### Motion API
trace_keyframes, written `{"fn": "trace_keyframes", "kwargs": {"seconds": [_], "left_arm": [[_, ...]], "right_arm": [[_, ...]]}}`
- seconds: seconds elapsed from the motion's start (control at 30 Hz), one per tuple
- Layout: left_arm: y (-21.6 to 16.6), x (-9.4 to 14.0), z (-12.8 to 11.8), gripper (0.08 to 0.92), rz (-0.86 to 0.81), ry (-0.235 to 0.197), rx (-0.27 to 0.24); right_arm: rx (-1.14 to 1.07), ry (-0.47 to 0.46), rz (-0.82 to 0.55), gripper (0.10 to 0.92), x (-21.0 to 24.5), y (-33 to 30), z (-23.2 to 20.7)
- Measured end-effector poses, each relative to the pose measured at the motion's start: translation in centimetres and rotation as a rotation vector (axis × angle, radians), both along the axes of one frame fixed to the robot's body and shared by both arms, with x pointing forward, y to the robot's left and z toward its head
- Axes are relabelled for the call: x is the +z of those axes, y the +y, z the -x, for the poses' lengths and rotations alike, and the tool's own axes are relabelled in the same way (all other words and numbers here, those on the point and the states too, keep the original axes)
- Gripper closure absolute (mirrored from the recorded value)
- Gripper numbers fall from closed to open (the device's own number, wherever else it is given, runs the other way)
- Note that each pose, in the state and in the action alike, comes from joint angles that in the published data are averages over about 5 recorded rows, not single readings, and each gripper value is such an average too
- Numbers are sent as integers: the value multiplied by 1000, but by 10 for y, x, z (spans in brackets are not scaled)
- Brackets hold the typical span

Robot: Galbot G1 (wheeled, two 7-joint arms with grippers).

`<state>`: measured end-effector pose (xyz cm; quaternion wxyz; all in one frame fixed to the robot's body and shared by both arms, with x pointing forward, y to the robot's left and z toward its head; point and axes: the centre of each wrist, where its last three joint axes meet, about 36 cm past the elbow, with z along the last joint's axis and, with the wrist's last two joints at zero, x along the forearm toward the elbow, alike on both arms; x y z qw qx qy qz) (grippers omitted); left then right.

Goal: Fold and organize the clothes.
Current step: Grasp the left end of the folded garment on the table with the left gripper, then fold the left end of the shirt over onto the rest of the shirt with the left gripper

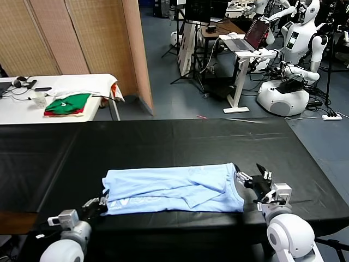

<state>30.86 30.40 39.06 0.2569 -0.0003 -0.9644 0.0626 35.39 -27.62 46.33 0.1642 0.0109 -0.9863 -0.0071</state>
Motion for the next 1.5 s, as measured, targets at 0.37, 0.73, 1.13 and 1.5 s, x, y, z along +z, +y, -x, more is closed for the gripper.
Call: {"fn": "trace_keyframes", "kwargs": {"seconds": [0.37, 0.73, 1.13, 1.5], "left_arm": [[9, 10, -4, 813, -254, -65, -72], [70, 24, -4, 813, -581, -116, -85], [37, 43, -5, 813, -384, -167, -81], [-61, 54, -1, 813, -4, -191, -230]], "right_arm": [[-10, -6, -4, 115, 1, 0, 1], [-18, -7, -17, 115, 0, 3, 6], [-50, -22, -9, 115, -7, 3, 19], [-104, -24, 34, 115, -15, -10, 41]]}}
